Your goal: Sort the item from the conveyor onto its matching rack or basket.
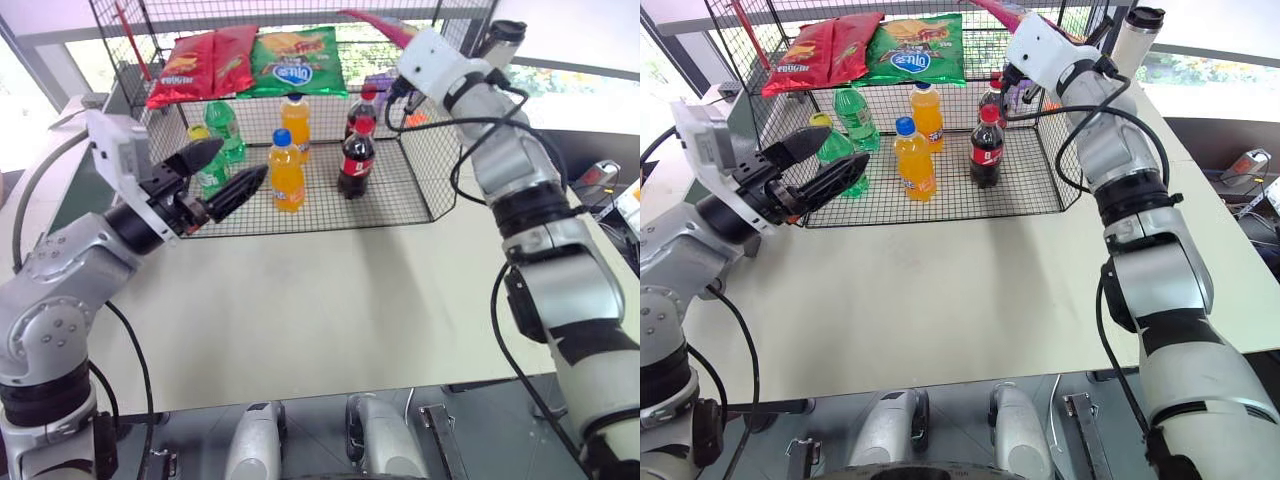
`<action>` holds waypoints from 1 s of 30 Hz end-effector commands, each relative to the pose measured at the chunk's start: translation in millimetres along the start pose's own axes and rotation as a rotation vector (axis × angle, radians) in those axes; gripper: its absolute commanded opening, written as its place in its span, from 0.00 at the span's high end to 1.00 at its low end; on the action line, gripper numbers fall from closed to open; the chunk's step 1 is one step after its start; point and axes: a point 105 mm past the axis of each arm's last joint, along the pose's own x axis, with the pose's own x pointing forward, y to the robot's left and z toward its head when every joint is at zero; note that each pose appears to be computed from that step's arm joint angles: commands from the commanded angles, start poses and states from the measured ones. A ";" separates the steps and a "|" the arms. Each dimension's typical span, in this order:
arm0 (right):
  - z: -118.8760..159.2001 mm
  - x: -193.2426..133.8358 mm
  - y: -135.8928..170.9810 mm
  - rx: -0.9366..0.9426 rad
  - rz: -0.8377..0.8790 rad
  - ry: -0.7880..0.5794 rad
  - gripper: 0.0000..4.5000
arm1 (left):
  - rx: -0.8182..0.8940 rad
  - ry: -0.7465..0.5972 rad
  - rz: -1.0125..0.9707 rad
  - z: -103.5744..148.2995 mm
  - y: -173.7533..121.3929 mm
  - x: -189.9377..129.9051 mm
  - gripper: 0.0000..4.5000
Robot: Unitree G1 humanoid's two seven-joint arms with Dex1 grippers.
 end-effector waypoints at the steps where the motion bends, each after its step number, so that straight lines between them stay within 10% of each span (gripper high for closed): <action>1: 14.0 6.6 -10.4 -0.014 -0.017 -0.016 1.00 | 0.023 -0.045 0.002 8.1 -5.4 -2.8 0.01; 11: 31.7 10.3 -6.0 0.139 0.096 -0.071 0.01 | 0.009 -0.046 0.021 0.9 -5.8 -5.9 0.00; 30: 42.5 -19.0 8.6 0.381 0.459 -0.194 0.00 | -0.006 -0.024 0.054 -10.6 -0.7 -7.9 0.00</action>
